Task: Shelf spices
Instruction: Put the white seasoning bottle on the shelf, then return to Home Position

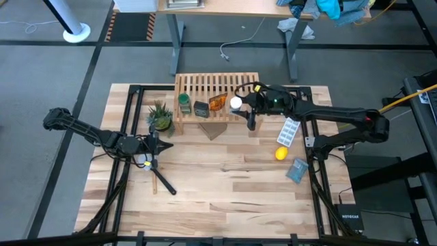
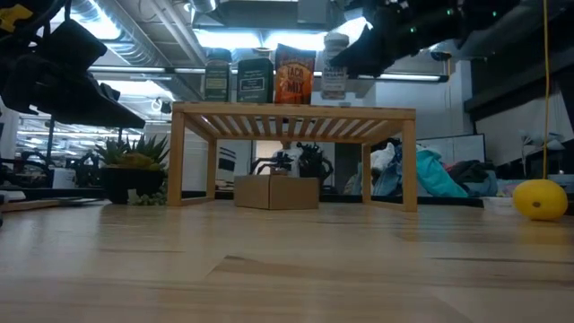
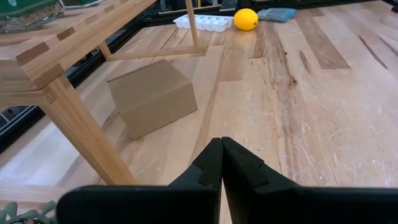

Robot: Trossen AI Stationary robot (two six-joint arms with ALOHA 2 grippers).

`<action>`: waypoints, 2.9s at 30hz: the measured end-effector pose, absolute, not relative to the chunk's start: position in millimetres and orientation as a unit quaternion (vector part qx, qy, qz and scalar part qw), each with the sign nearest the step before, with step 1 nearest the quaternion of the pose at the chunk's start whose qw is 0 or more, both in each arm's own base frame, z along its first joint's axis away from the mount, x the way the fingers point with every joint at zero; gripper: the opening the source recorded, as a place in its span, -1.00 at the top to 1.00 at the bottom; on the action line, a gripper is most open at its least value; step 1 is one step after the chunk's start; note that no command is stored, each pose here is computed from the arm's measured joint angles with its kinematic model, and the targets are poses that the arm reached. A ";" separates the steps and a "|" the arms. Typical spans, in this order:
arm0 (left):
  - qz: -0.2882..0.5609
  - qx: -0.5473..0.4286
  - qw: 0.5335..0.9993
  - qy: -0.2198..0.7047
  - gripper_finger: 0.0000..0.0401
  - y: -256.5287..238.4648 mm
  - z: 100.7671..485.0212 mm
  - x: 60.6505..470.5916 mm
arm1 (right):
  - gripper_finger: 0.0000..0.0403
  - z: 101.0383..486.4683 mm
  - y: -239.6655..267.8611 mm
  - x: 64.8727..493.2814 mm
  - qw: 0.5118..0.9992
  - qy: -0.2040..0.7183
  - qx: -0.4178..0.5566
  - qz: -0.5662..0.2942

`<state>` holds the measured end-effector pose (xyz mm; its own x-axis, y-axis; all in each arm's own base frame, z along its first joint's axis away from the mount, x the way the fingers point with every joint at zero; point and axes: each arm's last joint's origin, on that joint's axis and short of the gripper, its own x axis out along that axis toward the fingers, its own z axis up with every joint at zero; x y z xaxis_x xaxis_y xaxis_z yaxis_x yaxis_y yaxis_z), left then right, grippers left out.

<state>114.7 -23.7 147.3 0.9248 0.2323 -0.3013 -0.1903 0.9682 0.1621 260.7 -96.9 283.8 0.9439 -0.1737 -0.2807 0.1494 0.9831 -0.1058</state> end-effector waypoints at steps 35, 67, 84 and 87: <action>0.097 0.060 0.980 0.161 0.99 -24.4 147.3 114.8 | -0.52 266.2 -109.5 258.5 0.993 0.083 -0.027 -0.085; 0.094 0.161 0.982 0.027 0.99 -16.0 211.9 90.6 | -0.52 327.7 -39.2 122.1 0.996 0.064 0.032 0.052; 0.044 0.075 0.996 0.028 0.99 -14.3 207.0 77.8 | -0.52 218.3 -25.3 102.6 0.985 -0.071 0.006 0.154; 0.031 0.066 0.997 0.030 0.99 -15.3 206.6 78.3 | -0.52 201.8 -24.9 101.8 0.982 -0.099 0.007 0.159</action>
